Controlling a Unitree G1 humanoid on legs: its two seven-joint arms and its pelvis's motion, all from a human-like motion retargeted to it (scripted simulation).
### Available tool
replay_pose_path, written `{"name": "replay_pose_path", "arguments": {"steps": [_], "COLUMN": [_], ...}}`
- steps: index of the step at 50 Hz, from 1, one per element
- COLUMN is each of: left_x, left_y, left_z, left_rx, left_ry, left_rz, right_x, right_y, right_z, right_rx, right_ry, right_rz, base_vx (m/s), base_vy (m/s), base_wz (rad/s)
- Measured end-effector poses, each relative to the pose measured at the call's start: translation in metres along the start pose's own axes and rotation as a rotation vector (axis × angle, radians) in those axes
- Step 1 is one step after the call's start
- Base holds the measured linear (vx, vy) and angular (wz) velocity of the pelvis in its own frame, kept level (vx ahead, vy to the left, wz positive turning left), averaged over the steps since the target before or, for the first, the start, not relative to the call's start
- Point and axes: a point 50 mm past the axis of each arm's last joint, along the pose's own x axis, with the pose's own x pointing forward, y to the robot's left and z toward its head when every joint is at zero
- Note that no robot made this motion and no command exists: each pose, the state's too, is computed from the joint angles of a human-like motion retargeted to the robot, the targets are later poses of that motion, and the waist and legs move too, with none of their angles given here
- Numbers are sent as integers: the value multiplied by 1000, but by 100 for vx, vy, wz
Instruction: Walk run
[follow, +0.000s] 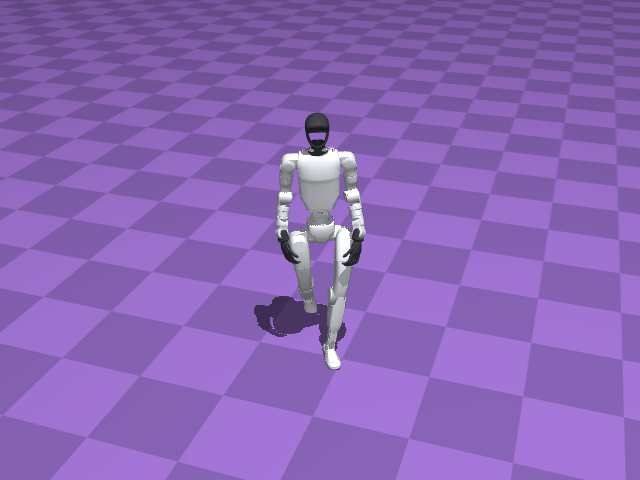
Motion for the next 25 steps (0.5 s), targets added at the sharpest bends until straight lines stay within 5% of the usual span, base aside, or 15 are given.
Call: {"name": "replay_pose_path", "arguments": {"steps": [16, 25], "left_x": [-9, -10], "left_y": [-23, -53], "left_z": [-31, -40], "left_rx": [196, -90], "left_ry": [192, 236], "left_rz": [-326, -366], "right_x": [-8, -8], "right_y": [-34, -32], "right_z": [53, 40], "right_rx": [94, -18], "right_ry": [-340, -242], "right_rz": [-271, -271], "base_vx": [90, 90], "base_vy": [-21, -37], "base_wz": [130, 121]}}
